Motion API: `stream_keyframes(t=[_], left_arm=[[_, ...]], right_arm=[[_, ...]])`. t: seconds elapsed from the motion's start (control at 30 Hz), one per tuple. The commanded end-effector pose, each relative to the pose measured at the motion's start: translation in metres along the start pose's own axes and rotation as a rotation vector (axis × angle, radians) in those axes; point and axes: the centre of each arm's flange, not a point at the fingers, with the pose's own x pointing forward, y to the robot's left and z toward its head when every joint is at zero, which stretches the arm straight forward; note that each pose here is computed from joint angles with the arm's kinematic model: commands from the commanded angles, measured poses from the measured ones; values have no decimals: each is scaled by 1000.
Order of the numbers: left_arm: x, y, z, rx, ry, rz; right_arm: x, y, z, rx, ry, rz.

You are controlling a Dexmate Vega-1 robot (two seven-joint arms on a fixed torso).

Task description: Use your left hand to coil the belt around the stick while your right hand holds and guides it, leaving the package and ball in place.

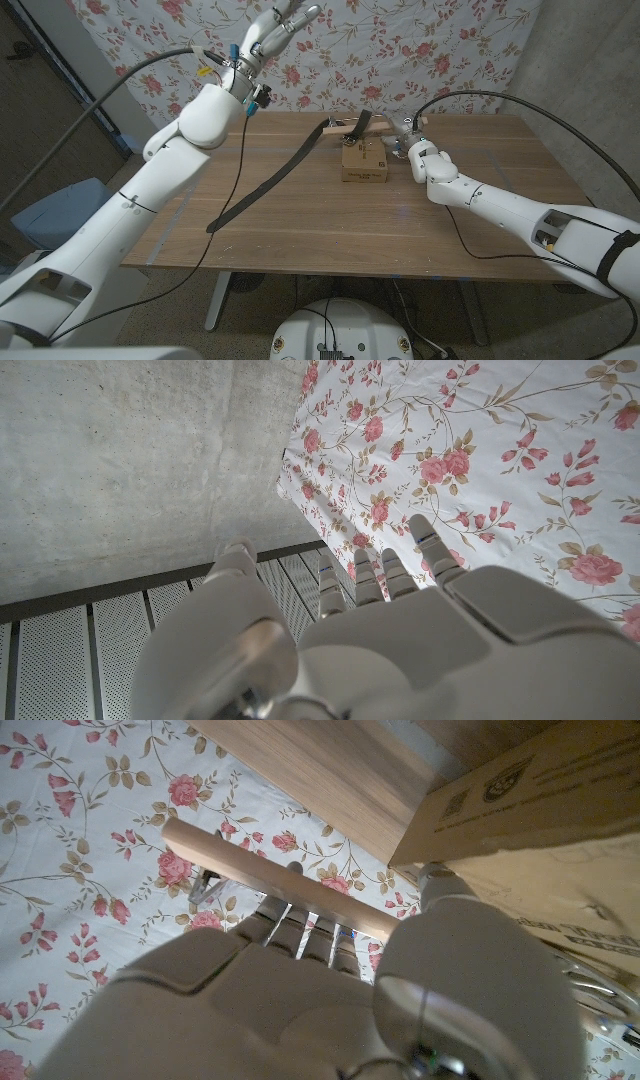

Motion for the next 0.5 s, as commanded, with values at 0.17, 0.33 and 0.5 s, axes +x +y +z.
stream_keyframes(t=[0.17, 0.33, 0.5], left_arm=[[-7, 11, -7, -10, -2, 3], [-11, 14, -8, -14, -2, 6], [-13, 16, -9, -16, -1, 5]], right_arm=[[-16, -31, 3, -172, 24, 91], [-22, -38, 6, -196, 26, 110], [-27, -45, 9, -201, 24, 93]])
